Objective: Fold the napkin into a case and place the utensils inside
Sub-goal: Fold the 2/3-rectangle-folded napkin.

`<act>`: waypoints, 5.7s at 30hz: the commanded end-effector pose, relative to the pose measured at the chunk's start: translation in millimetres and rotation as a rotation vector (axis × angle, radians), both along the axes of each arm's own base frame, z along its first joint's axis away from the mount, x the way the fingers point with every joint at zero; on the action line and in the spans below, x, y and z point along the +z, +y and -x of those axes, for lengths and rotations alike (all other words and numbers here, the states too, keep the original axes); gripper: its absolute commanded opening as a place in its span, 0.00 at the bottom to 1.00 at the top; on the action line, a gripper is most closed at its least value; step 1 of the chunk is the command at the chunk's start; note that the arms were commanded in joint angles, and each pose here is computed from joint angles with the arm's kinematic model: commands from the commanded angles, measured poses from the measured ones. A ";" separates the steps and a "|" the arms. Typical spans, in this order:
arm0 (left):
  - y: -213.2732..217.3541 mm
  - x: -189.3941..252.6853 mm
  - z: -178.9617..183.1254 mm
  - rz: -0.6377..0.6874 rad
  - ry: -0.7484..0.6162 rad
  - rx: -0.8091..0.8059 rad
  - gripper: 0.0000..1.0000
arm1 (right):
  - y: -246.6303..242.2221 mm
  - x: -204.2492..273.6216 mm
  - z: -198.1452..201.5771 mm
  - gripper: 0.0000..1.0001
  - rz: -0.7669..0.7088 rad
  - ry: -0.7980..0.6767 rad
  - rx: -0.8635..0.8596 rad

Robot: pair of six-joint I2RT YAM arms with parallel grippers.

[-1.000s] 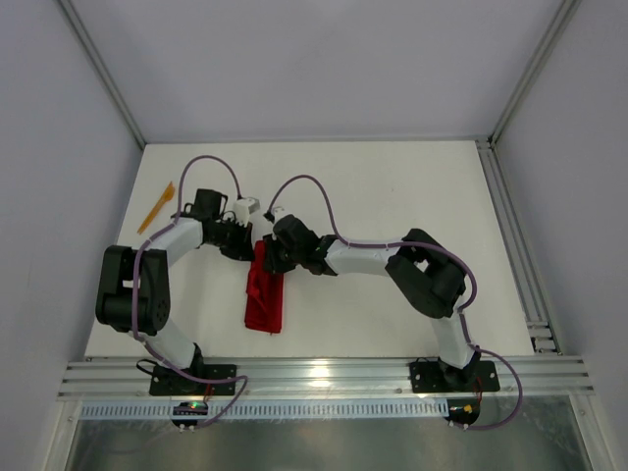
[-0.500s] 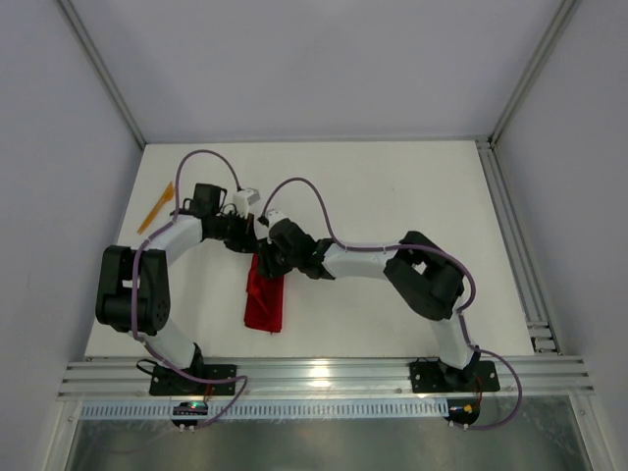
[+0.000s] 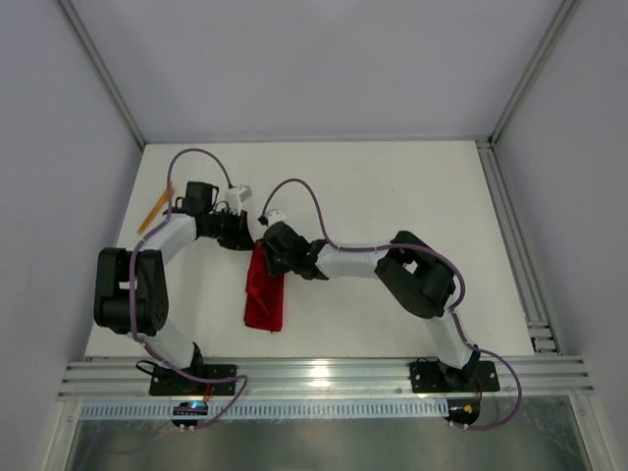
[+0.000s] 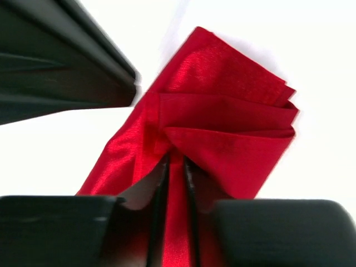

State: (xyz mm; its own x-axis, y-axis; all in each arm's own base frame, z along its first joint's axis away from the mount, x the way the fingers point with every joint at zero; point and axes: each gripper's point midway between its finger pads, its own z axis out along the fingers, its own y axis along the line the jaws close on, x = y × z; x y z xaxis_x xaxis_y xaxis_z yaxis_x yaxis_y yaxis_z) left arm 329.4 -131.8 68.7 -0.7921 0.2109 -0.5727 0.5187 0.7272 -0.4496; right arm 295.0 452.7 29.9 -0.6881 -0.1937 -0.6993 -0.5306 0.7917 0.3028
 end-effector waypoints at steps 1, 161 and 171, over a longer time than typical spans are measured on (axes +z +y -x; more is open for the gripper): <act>13.9 23.9 -3.2 -0.044 -0.078 -0.017 0.11 | -6.2 -5.1 -0.3 0.17 0.053 -0.005 -0.025; 39.0 8.1 -4.9 -0.086 0.013 0.053 0.35 | 38.4 26.5 -6.7 0.38 -0.127 -0.012 0.288; 13.2 39.4 -14.0 -0.039 -0.109 -0.006 0.47 | 46.1 68.0 14.6 0.47 -0.192 -0.169 0.394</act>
State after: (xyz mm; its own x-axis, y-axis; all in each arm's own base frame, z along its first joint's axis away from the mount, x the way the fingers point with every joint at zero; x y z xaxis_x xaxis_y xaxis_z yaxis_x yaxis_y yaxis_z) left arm 336.9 -99.3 91.6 -0.7762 0.2195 -0.5910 0.5054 0.7771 -0.3750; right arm 280.8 484.2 43.6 -0.5648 -0.3483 -0.7481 -0.7765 0.5313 0.3389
